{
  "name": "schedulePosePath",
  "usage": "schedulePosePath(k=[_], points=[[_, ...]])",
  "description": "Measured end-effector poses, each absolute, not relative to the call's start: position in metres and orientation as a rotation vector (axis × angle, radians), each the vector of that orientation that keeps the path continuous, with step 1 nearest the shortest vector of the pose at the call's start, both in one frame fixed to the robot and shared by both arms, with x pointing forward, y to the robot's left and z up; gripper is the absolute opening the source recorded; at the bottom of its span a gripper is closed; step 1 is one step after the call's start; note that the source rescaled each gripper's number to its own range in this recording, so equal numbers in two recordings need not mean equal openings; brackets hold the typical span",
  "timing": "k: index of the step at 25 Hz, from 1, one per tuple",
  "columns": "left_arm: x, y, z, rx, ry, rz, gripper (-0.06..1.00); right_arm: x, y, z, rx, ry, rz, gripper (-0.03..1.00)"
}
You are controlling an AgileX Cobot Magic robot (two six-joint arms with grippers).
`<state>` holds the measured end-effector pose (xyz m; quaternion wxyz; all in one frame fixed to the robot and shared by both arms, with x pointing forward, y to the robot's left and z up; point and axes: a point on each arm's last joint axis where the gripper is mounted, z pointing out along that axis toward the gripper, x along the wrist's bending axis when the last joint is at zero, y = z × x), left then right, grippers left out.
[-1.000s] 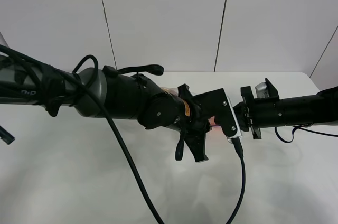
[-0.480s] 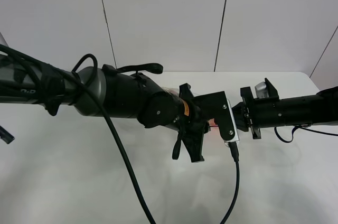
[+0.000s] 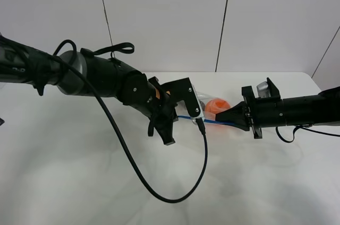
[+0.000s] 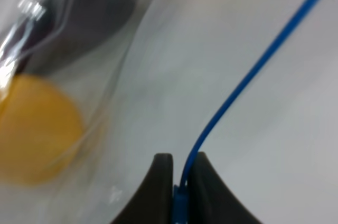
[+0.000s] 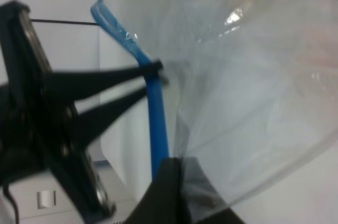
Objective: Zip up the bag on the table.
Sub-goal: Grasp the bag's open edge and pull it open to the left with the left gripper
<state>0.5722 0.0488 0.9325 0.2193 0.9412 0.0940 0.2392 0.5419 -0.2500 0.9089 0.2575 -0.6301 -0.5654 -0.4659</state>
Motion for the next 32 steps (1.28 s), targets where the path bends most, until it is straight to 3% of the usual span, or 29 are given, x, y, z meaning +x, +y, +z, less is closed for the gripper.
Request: schedulePosePath(k=[18,32], points=[[0.621,0.139,0.93,2.679,0.506,0.753,0.0,0.543,-0.25,0.91,-1.715,-1.519,-1.274,0.0],[0.631,0.166,0.93,2.651,0.657,0.759,0.0,0.542,-0.247,0.909,-1.705,-1.528,-1.269,0.0]])
